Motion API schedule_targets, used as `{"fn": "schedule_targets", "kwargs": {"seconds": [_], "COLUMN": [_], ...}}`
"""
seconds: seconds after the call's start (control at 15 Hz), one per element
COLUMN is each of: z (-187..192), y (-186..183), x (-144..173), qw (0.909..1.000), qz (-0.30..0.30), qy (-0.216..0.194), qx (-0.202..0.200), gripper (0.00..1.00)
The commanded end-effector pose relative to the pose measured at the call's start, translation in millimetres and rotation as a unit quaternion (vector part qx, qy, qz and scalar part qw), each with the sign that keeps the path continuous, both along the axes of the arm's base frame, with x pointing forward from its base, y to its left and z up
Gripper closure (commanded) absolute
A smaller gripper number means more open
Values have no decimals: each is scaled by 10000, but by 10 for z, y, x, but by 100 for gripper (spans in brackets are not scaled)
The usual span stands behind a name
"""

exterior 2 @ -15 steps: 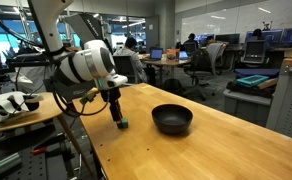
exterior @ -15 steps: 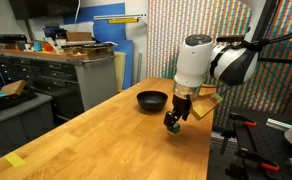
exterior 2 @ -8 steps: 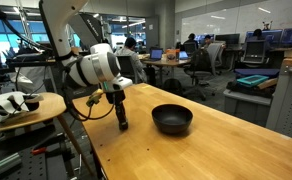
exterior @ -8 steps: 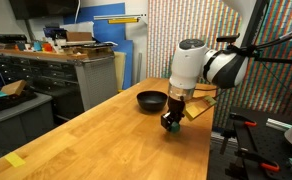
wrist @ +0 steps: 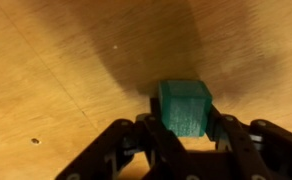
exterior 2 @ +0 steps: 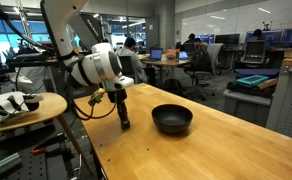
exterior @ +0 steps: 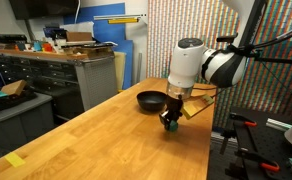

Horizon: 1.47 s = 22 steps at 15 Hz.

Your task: Put the green block in the bowl

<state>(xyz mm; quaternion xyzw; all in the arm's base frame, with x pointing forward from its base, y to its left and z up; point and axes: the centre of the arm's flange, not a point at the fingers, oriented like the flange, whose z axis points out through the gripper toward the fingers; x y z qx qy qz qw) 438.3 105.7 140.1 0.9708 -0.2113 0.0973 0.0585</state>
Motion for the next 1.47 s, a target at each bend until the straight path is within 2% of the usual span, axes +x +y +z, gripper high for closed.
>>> {"fn": "schedule_targets", "kwargs": {"seconds": [0.0, 0.33, 0.73, 1.4], "z": [109, 239, 491, 1308], "y": [-25, -110, -391, -851], "x": [44, 168, 521, 1136], "qw": [9999, 9999, 9987, 9930], "qz": [63, 130, 353, 1027], "qy": [-116, -64, 236, 379], "qx": [64, 88, 283, 449], "gripper": [82, 82, 82, 82]}}
